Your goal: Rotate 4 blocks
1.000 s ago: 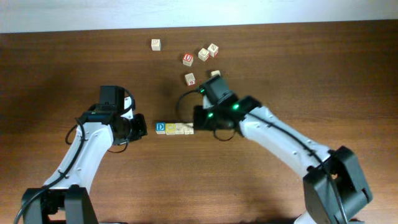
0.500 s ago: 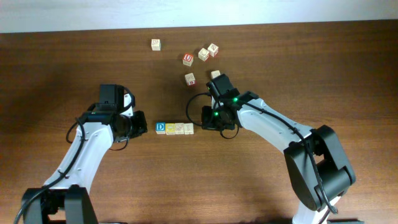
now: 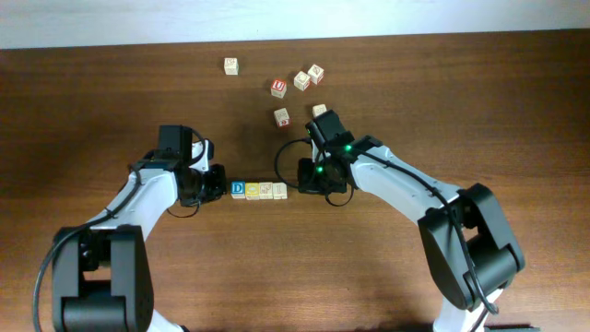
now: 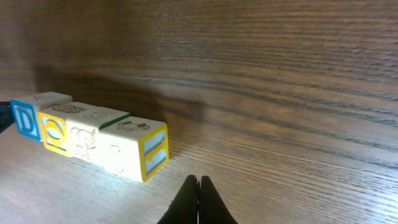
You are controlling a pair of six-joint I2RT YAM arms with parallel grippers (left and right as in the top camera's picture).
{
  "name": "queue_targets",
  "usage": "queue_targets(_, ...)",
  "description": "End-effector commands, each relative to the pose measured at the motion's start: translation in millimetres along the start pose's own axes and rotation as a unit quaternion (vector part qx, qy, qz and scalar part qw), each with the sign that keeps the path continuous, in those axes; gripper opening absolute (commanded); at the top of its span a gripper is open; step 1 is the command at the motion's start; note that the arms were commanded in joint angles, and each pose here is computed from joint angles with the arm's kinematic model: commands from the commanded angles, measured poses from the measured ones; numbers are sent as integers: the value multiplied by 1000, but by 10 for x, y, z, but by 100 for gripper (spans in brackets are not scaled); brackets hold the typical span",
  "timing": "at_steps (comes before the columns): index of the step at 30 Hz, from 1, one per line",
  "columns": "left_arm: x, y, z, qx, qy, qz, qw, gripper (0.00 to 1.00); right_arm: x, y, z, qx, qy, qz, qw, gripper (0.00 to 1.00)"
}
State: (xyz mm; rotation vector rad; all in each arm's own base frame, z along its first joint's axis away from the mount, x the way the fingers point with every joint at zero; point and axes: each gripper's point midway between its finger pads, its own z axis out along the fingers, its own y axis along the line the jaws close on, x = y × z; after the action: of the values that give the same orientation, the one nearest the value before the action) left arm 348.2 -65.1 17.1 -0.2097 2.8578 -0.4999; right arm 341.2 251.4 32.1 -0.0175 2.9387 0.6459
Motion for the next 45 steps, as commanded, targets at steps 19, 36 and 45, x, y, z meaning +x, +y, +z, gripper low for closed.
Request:
queue_targets(19, 100, -286, 89, 35, 17, 66, 997, 0, 125, 137, 179, -24, 28, -9, 999, 4)
queue_targets(36, 102, -289, 89, 35, 18, 66, 997, 0, 64, 266, 215, -56, 20, -23, 998, 4)
queue_targets(45, 116, -284, 88, 34, 20, 65, 997, 0, 87, 372, 210, -71, 22, -49, 996, 4)
